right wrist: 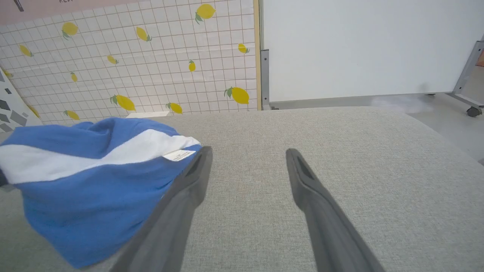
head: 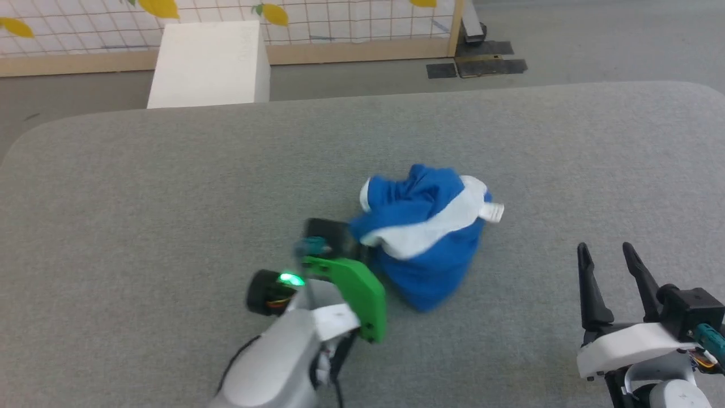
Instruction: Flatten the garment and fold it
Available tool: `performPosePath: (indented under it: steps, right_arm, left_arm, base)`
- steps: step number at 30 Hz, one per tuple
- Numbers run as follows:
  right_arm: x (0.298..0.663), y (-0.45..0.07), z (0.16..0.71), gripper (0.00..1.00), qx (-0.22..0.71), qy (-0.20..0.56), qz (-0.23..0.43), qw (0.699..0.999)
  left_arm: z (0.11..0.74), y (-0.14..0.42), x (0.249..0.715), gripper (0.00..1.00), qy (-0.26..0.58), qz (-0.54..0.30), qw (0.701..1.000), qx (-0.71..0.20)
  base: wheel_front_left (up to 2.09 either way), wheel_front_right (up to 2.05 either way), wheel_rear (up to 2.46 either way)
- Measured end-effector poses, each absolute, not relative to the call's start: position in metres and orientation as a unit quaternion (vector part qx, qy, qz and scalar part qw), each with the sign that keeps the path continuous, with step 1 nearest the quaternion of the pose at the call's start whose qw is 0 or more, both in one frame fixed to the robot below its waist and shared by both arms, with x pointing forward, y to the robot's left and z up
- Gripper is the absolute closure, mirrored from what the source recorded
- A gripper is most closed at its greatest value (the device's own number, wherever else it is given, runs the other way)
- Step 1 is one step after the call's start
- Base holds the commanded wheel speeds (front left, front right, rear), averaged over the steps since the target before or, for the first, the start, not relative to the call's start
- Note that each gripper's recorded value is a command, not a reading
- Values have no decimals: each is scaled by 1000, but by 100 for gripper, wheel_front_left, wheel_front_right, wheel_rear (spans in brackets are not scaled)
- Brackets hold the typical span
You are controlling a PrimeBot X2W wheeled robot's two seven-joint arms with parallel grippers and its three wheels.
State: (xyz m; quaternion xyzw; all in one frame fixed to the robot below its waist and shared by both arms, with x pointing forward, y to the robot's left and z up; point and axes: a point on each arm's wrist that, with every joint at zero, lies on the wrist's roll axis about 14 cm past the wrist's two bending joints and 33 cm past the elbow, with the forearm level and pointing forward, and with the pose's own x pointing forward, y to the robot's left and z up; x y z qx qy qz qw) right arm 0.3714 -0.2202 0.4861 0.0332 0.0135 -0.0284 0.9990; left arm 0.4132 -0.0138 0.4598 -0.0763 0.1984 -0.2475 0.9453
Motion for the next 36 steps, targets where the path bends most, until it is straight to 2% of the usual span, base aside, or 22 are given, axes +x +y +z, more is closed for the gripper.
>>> performPosePath:
  steps: [4,9,15,16,18,20,23,27,28,36]
  right_arm:
    - [375,-215,488,0,38,7,-21,999]
    - [380,-208,490,0,40,5,-10,999]
    - [384,-201,488,0,45,7,0,999]
    - [385,-200,487,0,45,7,1,999]
    - [385,-198,486,0,45,9,4,999]
    - [386,-197,486,0,46,10,5,999]
    - [387,-196,486,0,46,10,8,999]
    - [389,-190,493,0,46,-1,16,999]
    - [392,-184,500,0,46,-11,26,999]
    - [403,-139,502,0,57,10,92,994]
  left_arm:
    - [473,39,425,100,151,-162,969,-113]
    - [464,109,419,100,155,-62,980,-111]
    - [414,160,381,100,276,9,956,-99]
    - [408,162,375,95,292,11,951,-103]
    - [405,161,370,0,304,9,946,-113]
    - [412,160,373,0,286,5,951,-113]
    - [440,165,386,0,210,9,970,-125]
    - [475,179,391,0,92,23,986,-139]
    - [490,198,386,0,30,49,989,-134]
    - [545,218,385,0,-87,74,986,-117]
  base:
    - [0,0,0]
    - [0,0,0]
    - [0,0,0]
    - [0,0,0]
    - [0,0,0]
    - [0,0,0]
    - [0,0,0]
    - [0,0,0]
    - [0,0,0]
    - [0,0,0]
